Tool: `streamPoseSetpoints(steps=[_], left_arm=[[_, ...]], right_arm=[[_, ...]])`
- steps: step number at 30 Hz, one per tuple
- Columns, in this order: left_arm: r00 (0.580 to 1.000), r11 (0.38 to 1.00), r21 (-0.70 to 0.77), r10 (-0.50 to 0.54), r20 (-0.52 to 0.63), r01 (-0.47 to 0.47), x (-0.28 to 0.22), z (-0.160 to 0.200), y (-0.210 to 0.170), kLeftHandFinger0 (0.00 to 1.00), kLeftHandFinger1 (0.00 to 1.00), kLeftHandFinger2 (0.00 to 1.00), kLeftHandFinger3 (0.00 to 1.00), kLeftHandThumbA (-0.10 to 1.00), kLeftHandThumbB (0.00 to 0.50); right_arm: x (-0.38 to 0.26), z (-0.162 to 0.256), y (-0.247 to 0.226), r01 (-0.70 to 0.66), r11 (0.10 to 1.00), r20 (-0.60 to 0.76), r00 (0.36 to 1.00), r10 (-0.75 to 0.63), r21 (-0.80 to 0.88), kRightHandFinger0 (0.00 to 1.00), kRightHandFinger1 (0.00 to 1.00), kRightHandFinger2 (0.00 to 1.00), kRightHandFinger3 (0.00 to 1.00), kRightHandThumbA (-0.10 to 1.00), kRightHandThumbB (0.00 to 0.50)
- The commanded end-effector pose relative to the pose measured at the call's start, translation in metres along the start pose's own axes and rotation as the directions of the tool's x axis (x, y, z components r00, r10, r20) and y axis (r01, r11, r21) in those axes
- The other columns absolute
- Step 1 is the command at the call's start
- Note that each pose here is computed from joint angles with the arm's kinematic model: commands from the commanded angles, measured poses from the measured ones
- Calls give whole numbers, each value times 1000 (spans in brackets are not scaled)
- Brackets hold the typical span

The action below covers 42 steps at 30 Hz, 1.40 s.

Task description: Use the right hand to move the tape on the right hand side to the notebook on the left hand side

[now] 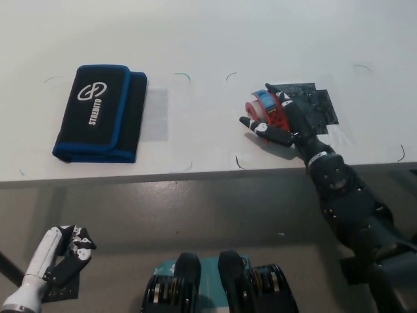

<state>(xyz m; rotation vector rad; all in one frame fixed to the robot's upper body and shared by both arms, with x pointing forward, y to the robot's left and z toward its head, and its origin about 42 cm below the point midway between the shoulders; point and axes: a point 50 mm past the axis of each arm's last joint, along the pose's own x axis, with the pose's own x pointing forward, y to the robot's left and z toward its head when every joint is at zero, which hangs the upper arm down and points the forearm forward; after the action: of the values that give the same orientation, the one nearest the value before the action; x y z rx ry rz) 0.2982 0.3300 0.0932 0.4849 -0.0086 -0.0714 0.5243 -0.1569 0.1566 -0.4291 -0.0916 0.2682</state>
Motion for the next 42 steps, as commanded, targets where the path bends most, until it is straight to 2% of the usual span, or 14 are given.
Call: streamPoseSetpoints(steps=[1, 3, 10, 11, 12, 13, 16, 19, 21, 26, 31, 34, 36, 42], left_arm=[[999, 1000, 3, 9, 45, -9, 7, 14, 8, 2, 63, 211, 351, -100, 389], [999, 1000, 7, 8, 48, -8, 6, 14, 9, 0, 41, 191, 356, -100, 379], [998, 1000, 20, 1, 63, -2, 10, 17, 11, 16, 60, 228, 347, -100, 387], [998, 1000, 24, 0, 65, -2, 11, 17, 11, 35, 85, 253, 352, -100, 390], [998, 1000, 27, 0, 66, -1, 12, 18, 11, 19, 62, 222, 352, -100, 386], [998, 1000, 28, 0, 66, -2, 12, 18, 11, 4, 48, 212, 352, -100, 388], [998, 1000, 29, -2, 67, 0, 14, 21, 12, 0, 38, 206, 356, -100, 383], [998, 999, 44, -3, 68, 0, 15, 21, 12, 106, 144, 281, 375, -100, 375], [997, 999, 45, -3, 75, 0, 15, 22, 12, 122, 163, 287, 373, -100, 373], [996, 1000, 27, -6, 86, 4, 17, 23, 11, 115, 149, 257, 348, -100, 371], [995, 998, 54, -17, 98, 11, 22, 28, 12, 129, 159, 267, 334, -100, 373], [995, 998, 62, -18, 95, 12, 24, 30, 12, 143, 176, 280, 333, -100, 372], [996, 998, 64, -18, 92, 12, 23, 30, 13, 135, 171, 280, 342, -100, 371], [994, 997, 71, -11, 107, 3, 22, 32, 13, 107, 154, 274, 354, -100, 362]], right_arm=[[13, 29, 29, -69, 997, 64, 996, 68, 20, 1000, 1000, 1000, 1000, 919, 453], [13, 28, 35, -82, 996, 61, 995, 79, 43, 1000, 1000, 1000, 1000, 912, 479], [12, 33, 51, -96, 995, 70, 993, 93, 40, 1000, 1000, 1000, 1000, 900, 471], [12, 35, 58, -105, 993, 74, 992, 101, 45, 1000, 1000, 1000, 1000, 812, 459], [12, 36, 60, -108, 993, 77, 992, 104, 49, 1000, 1000, 1000, 1000, 672, 409], [12, 37, 65, -116, 992, 80, 991, 112, 53, 1000, 1000, 1000, 1000, 565, 410], [12, 40, 74, -130, 989, 81, 989, 124, 66, 1000, 1000, 1000, 1000, 442, 396], [12, 46, 83, -147, 989, 98, 985, 143, 29, 1000, 1000, 1000, 1000, 286, 351], [12, 50, 90, -152, 988, 108, 983, 150, 11, 1000, 1000, 1000, 1000, 246, 359], [12, 57, 101, -157, 988, 123, 980, 154, 12, 1000, 1000, 1000, 1000, 305, 394], [10, 60, 116, -175, 981, 115, 980, 165, 80, 1000, 1000, 1000, 1000, 468, 461], [10, 62, 123, -178, 982, 114, 979, 170, 69, 1000, 1000, 1000, 1000, 521, 466], [9, 65, 131, -201, 973, 117, 975, 188, 113, 1000, 1000, 1000, 1000, 453, 449], [9, 77, 147, -237, 969, 139, 964, 227, 63, 1000, 1000, 1000, 1000, 482, 450]])
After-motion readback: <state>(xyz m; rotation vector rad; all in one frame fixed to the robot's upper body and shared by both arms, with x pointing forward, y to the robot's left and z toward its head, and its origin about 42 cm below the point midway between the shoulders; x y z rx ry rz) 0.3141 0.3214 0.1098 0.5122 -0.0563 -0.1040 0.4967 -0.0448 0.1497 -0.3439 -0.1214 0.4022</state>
